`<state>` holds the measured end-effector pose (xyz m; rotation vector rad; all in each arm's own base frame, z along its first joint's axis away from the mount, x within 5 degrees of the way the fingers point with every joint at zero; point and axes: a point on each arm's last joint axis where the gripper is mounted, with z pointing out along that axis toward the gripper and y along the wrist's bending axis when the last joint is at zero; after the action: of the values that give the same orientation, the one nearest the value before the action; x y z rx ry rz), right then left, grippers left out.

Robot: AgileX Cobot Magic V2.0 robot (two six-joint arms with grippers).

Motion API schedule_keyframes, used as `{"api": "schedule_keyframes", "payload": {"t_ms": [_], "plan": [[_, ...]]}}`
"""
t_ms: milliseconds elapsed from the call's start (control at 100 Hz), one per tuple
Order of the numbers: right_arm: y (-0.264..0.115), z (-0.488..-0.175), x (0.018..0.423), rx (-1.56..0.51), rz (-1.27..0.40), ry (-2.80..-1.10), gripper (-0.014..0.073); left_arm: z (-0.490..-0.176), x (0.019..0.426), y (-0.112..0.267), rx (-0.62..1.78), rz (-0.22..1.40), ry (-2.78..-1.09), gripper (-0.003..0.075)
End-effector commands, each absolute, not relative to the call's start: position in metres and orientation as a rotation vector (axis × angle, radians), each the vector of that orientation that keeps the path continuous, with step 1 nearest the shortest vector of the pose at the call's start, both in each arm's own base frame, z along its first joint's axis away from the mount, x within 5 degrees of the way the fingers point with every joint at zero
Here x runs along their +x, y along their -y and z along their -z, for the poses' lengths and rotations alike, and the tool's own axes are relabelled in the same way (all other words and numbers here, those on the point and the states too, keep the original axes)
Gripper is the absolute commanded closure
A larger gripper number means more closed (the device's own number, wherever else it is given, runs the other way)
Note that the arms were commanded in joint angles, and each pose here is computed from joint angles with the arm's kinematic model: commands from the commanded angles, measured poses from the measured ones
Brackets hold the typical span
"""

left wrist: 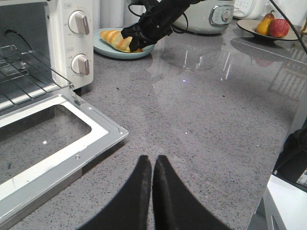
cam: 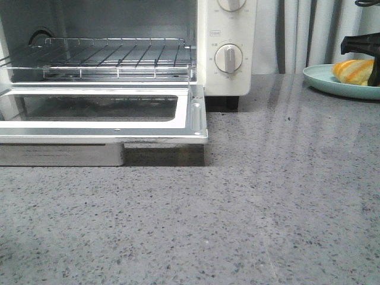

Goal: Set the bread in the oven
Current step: 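Grasp the croissant with the right gripper and lift it off the plate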

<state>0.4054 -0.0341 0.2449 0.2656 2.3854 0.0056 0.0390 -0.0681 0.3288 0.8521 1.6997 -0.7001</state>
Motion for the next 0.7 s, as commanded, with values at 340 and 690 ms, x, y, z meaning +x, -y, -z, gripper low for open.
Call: {"api": "schedule_keyframes", "payload": {"t_ms": [340,690], "plan": [[-0.071,-0.527,0.264,-0.135,-0.265,-1.348,0.0664,-0.341,0.039,0.069,0.794,0.738,-1.655,0.0742],[-0.23,-0.505,0.175,-0.79,-0.495,-1.371,0.0664,-0.341,0.04,0.068,0.797,0.732,-1.654,0.0742]]}}
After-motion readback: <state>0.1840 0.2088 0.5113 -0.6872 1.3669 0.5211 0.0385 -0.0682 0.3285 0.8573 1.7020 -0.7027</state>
